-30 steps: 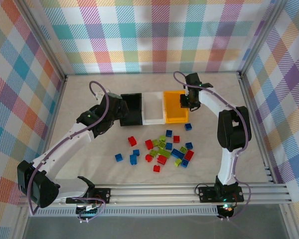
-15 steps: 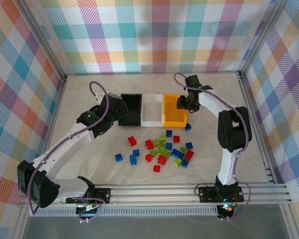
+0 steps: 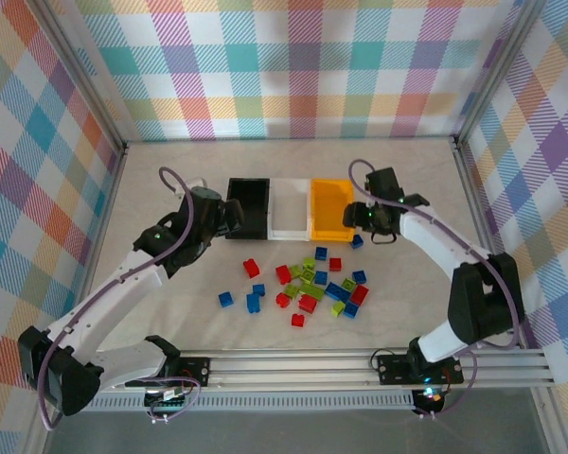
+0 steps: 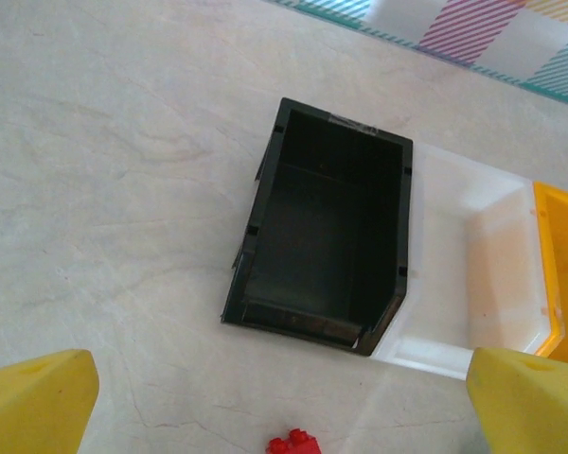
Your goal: Sort the legos into containers by color
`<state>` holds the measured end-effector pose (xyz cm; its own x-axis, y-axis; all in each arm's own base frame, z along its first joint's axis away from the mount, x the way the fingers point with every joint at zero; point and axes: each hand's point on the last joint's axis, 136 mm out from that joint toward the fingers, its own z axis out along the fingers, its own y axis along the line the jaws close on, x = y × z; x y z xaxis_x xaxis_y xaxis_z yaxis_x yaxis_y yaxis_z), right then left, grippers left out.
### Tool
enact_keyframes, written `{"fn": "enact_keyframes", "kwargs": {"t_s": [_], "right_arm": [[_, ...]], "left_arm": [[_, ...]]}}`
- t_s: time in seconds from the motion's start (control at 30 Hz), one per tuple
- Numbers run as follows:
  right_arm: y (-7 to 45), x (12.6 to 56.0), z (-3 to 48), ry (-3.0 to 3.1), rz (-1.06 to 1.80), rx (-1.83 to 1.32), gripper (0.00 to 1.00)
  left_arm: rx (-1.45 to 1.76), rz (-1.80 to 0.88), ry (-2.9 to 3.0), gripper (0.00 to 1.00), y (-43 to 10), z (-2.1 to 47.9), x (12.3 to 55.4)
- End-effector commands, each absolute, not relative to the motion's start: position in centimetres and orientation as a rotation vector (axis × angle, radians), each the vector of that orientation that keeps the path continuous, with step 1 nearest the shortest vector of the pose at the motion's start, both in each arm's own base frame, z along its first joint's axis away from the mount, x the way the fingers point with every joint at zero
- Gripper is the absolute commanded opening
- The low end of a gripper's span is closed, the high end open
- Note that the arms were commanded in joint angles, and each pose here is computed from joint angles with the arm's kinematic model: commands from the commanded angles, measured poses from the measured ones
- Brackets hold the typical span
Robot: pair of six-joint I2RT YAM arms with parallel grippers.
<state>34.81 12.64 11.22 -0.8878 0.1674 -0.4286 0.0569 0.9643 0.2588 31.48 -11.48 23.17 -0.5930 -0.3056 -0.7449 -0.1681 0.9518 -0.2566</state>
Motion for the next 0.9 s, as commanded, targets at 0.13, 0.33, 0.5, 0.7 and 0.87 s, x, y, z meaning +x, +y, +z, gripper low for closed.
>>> {"fn": "enact_keyframes", "kwargs": {"t_s": [0.13,0.33,0.5,0.7,0.87], "right_arm": [[12.5,32.3,7.7,2.713,0.322,0.161,0.66],[12.6,34.0,5.4,2.737,0.225,0.118,0.69],[12.7,35.3,4.5,2.739,0.189,0.109,0.68],[12.6,36.6,4.1,2.729,0.144,0.094,0.65],[12.6,37.1,3.7,2.742,0.118,0.072,0.61]], "left_arm": [[-0.382,-0.164,2.278,1.0,-11.1,22.1,31.8],[-0.39,-0.167,2.313,1.0,-11.4,21.2,32.0],[-0.397,-0.167,2.314,1.0,-11.2,21.1,32.0],[-0.4,-0.171,2.322,1.0,-11.2,20.9,32.1],[-0.403,-0.171,2.326,1.0,-11.2,20.8,32.1]]}}
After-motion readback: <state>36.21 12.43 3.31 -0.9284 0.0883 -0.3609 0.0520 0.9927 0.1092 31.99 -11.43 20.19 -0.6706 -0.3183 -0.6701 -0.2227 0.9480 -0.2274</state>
